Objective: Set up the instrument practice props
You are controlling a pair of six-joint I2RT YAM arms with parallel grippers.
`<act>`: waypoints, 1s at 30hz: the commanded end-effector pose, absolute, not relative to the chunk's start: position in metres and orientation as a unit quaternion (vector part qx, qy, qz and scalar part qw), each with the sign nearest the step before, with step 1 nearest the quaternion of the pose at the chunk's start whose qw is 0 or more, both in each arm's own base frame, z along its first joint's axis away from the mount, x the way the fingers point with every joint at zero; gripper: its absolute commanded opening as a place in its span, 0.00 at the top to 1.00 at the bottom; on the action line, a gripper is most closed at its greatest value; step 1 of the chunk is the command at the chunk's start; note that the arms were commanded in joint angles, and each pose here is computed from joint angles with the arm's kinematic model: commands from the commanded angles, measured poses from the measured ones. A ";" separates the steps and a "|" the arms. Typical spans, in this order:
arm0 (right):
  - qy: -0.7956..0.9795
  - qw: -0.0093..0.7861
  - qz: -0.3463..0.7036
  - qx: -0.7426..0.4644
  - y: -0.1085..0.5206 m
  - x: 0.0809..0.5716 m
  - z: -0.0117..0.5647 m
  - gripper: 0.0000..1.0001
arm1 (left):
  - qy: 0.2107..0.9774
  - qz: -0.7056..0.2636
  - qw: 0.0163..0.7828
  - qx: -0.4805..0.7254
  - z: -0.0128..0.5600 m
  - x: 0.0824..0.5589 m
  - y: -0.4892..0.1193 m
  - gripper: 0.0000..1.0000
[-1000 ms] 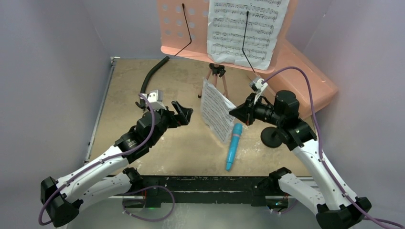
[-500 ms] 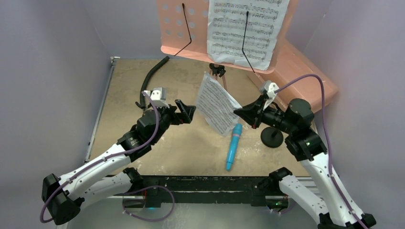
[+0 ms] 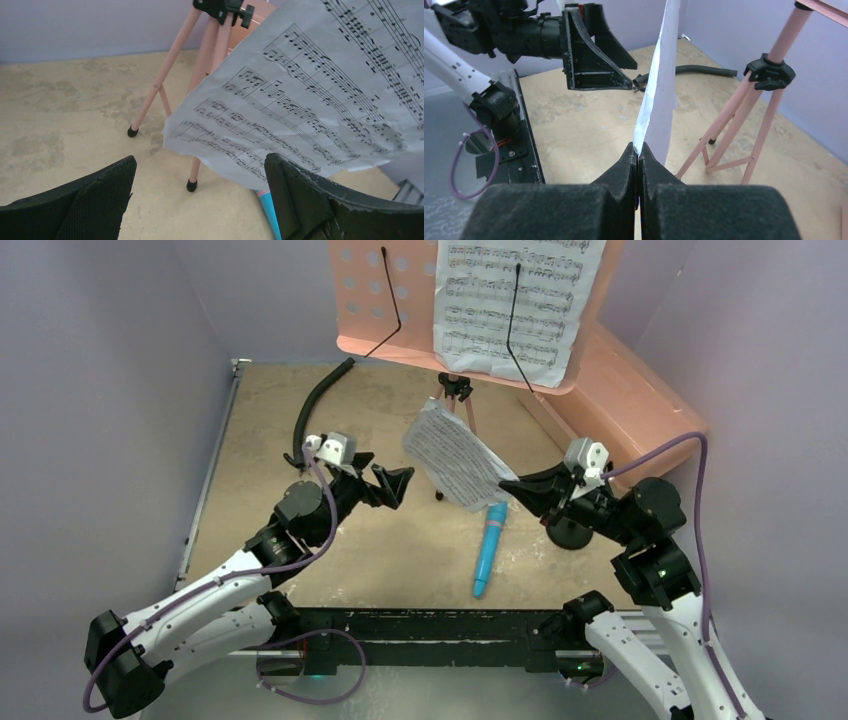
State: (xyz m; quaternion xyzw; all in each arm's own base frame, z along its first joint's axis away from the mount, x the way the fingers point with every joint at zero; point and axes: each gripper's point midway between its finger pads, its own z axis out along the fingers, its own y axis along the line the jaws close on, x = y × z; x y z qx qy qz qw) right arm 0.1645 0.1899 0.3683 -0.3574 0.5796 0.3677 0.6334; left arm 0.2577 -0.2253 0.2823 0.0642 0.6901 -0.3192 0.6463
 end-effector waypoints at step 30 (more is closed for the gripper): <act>0.527 0.631 0.330 -0.464 0.196 0.157 0.361 1.00 | 0.560 -0.310 0.588 0.494 0.312 0.208 -0.299 0.37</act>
